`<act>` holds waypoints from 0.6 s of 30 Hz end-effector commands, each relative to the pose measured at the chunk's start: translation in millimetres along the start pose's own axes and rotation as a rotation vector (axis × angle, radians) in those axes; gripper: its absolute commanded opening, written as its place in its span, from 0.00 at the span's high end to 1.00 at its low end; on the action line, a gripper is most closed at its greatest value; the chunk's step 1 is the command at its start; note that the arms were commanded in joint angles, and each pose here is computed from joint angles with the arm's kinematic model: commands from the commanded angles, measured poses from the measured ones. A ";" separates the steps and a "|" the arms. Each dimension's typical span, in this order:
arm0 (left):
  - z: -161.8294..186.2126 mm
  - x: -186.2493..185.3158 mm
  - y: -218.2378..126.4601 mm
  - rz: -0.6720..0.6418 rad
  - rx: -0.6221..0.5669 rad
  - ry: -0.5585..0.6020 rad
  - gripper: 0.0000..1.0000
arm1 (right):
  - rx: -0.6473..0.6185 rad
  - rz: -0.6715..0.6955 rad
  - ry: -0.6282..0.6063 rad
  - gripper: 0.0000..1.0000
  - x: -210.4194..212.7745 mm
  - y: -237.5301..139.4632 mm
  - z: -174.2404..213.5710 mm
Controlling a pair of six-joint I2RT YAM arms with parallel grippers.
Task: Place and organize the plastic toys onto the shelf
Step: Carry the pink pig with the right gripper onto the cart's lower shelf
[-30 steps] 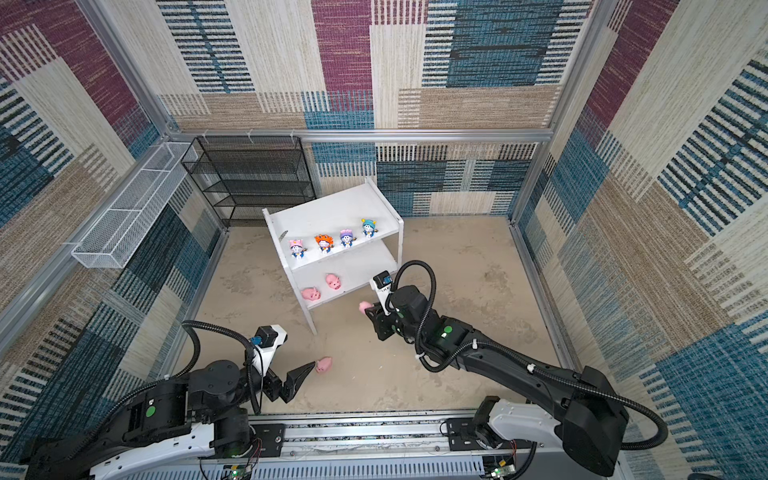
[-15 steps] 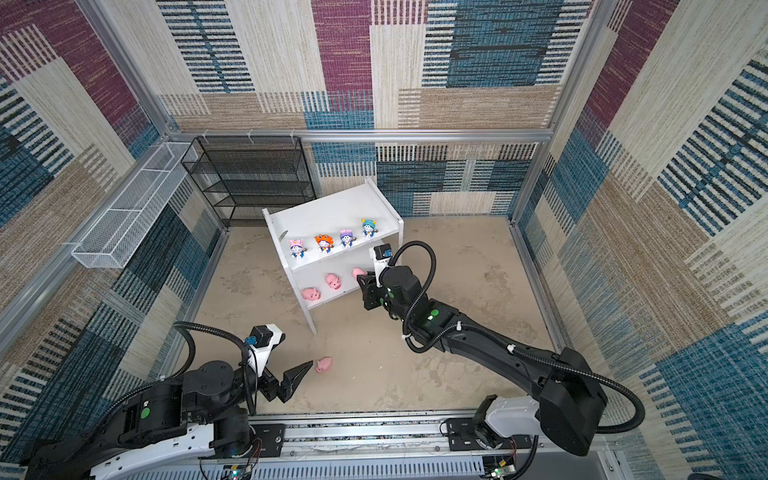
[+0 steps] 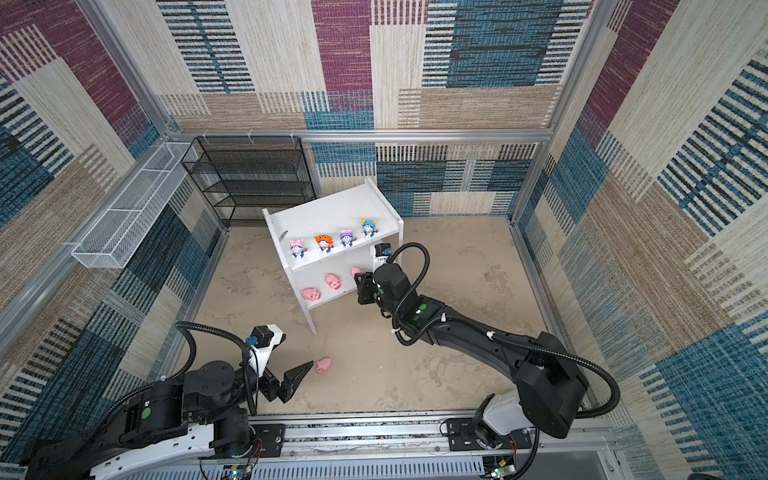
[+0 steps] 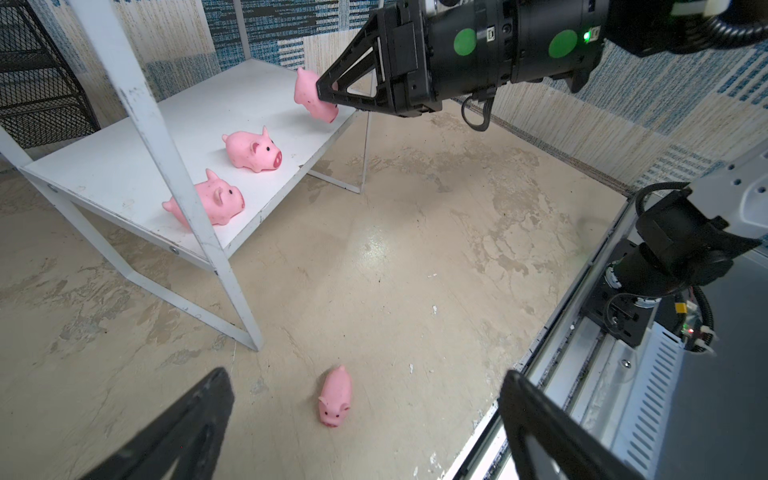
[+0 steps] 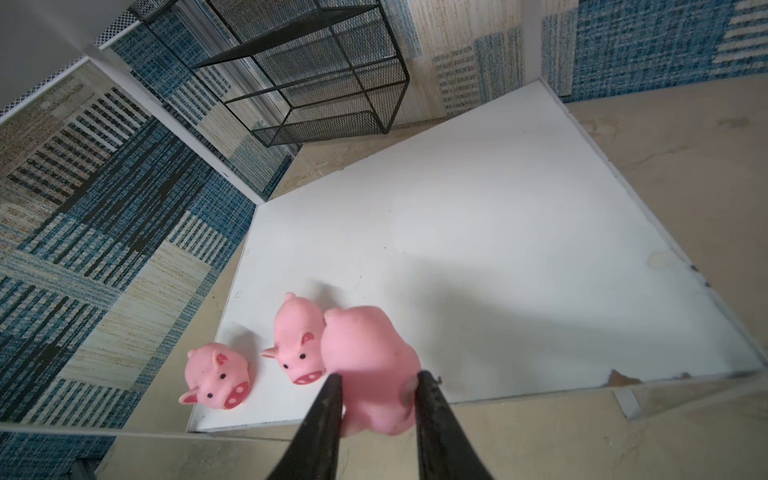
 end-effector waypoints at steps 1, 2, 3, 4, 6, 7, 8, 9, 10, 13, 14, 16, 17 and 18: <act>-4.9 -0.8 0.0 0.003 -0.026 -0.005 0.00 | -0.018 0.026 0.055 0.67 -3.0 2.2 -1.4; -4.9 -0.8 0.0 0.003 -0.026 -0.003 0.00 | -0.015 0.033 0.059 0.67 -3.9 3.2 -0.5; -5.3 -0.9 -0.1 0.003 -0.027 -0.002 0.00 | -0.012 0.048 0.067 0.67 -5.6 4.5 0.2; -5.7 -0.9 -0.4 0.003 -0.028 -0.002 0.00 | -0.016 0.050 0.075 0.67 -6.0 4.8 0.3; -6.0 -0.5 -0.8 0.001 -0.029 -0.002 0.00 | -0.015 0.046 0.083 0.67 -6.2 6.7 2.0; -5.8 -0.5 -0.8 0.001 -0.028 -0.002 0.00 | -0.014 0.043 0.086 0.67 -5.4 7.6 1.9; -6.3 -0.2 -1.4 0.001 -0.031 -0.004 0.00 | -0.007 0.041 0.088 0.67 -5.2 9.6 3.4; -6.1 -0.4 -1.1 0.001 -0.030 -0.003 0.00 | -0.003 0.040 0.092 0.67 -4.9 10.8 4.0; -5.9 -0.4 -1.2 0.002 -0.028 -0.003 0.00 | 0.001 0.038 0.094 0.67 -5.1 11.9 5.6; -6.2 -0.3 -1.9 0.004 -0.031 -0.006 0.00 | 0.004 0.032 0.098 0.66 -4.9 14.0 7.3; -5.9 -0.4 -1.5 0.004 -0.030 -0.005 0.00 | 0.006 0.034 0.097 0.65 -5.1 14.8 7.5; -6.0 -0.4 -1.7 0.005 -0.032 -0.004 0.00 | 0.008 0.037 0.096 0.64 -5.2 15.9 8.4; -5.9 -0.3 -1.7 0.004 -0.032 -0.004 0.00 | 0.006 0.039 0.097 0.64 -5.4 16.3 8.2; -5.5 -0.3 -1.5 0.004 -0.031 -0.004 0.00 | 0.005 0.040 0.096 0.65 -5.9 16.8 8.6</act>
Point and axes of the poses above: each gripper's point midway between its finger pads, its own y axis out along the fingers, its own x axis along the line the jaws close on, z = x × y, the point moved 5 cm from there along -y, back along the fingers, and after that the axes turned 1 degree about -y, right-handed, at the moved point
